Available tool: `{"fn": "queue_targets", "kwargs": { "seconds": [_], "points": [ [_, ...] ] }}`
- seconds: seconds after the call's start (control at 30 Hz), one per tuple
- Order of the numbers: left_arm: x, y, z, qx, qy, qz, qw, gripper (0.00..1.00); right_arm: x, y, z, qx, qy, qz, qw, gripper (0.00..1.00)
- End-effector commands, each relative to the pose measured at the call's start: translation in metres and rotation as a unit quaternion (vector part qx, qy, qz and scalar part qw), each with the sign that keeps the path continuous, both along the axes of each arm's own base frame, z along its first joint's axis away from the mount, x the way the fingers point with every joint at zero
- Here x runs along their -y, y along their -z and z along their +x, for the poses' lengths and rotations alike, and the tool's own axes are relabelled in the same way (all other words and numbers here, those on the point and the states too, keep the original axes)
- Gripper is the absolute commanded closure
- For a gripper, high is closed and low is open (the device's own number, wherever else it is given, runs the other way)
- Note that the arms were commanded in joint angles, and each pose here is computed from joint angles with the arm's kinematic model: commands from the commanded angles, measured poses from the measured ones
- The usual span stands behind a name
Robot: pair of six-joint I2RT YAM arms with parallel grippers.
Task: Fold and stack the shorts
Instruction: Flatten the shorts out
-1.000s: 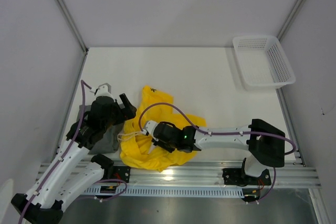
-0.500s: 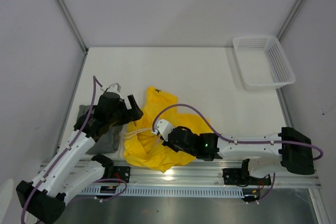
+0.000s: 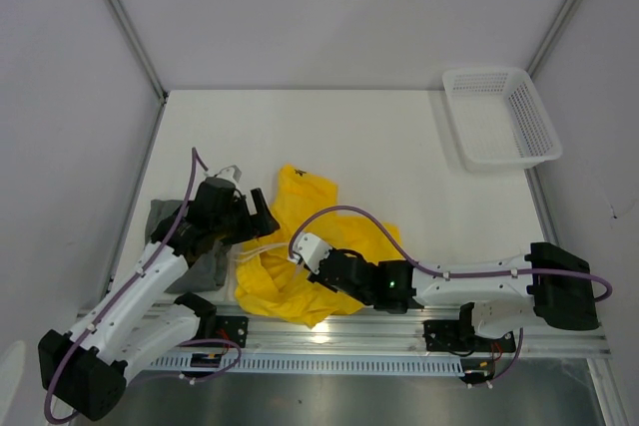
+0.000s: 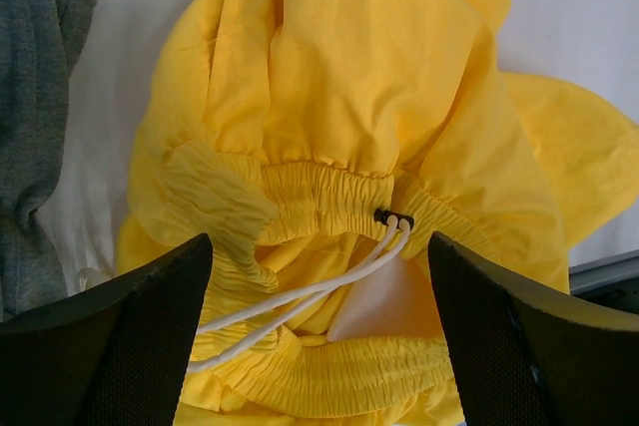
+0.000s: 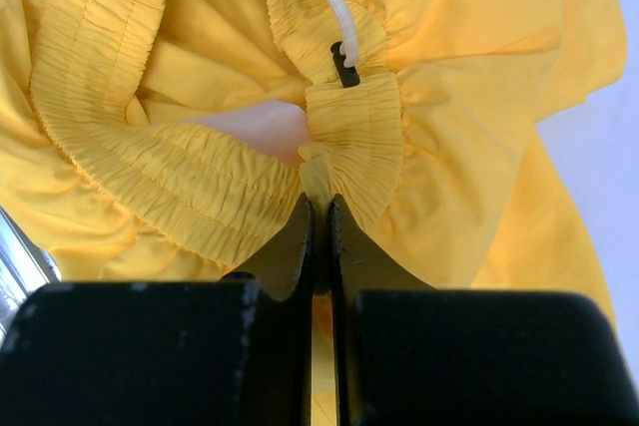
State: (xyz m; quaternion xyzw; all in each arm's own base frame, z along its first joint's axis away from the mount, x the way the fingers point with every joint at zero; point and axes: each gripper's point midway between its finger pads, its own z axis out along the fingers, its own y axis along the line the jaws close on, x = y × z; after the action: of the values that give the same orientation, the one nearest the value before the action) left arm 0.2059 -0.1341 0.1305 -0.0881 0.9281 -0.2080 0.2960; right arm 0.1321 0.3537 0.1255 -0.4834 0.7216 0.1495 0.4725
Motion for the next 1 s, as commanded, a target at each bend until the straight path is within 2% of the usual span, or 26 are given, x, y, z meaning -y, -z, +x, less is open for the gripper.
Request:
{"fn": "queue_targets", "kwargs": {
  "seconds": [0.0, 0.13, 0.33, 0.47, 0.57, 0.67, 0.7, 0.77, 0.8, 0.83, 0.97],
  "points": [
    [-0.003, 0.000, 0.000, 0.004, -0.001, 0.003, 1.000, 0.10, -0.005, -0.015, 0.005, 0.023, 0.010, 0.029, 0.999, 1.00],
    [-0.010, 0.008, 0.002, -0.006, -0.021, 0.020, 1.000, 0.20, -0.005, -0.018, 0.002, 0.025, 0.007, 0.036, 0.999, 1.00],
    [-0.025, 0.017, 0.009, -0.009, -0.064, 0.054, 0.996, 0.25, -0.005, -0.025, -0.002, 0.034, 0.003, 0.043, 0.999, 1.00],
    [-0.030, 0.026, 0.013, -0.019, -0.080, 0.072, 0.994, 0.25, -0.004, -0.029, -0.004, 0.041, 0.001, 0.046, 0.998, 1.00],
    [-0.030, 0.031, 0.016, -0.025, -0.083, 0.076, 0.993, 0.30, -0.004, -0.031, -0.005, 0.041, -0.001, 0.048, 0.998, 1.00],
    [-0.033, 0.032, 0.018, -0.017, -0.090, 0.079, 0.993, 0.51, -0.004, -0.032, -0.006, 0.043, -0.002, 0.049, 0.998, 1.00],
    [-0.033, 0.031, 0.018, -0.015, -0.090, 0.078, 0.993, 0.64, -0.004, -0.032, -0.007, 0.043, -0.002, 0.049, 0.998, 1.00],
    [-0.032, 0.033, 0.017, -0.017, -0.088, 0.077, 0.993, 0.80, -0.001, -0.033, -0.006, 0.048, 0.002, 0.051, 0.998, 1.00],
    [-0.032, 0.034, 0.017, -0.017, -0.087, 0.076, 0.993, 0.96, -0.001, -0.035, -0.006, 0.048, 0.003, 0.055, 0.997, 1.00],
    [-0.031, 0.035, 0.017, -0.018, -0.085, 0.074, 0.993, 1.00, 0.001, -0.035, -0.006, 0.049, 0.004, 0.057, 0.997, 1.00],
    [-0.033, 0.031, 0.021, -0.011, -0.096, 0.072, 0.993, 1.00, 0.011, -0.043, 0.001, 0.064, 0.031, 0.074, 0.995, 1.00]
  ]
}}
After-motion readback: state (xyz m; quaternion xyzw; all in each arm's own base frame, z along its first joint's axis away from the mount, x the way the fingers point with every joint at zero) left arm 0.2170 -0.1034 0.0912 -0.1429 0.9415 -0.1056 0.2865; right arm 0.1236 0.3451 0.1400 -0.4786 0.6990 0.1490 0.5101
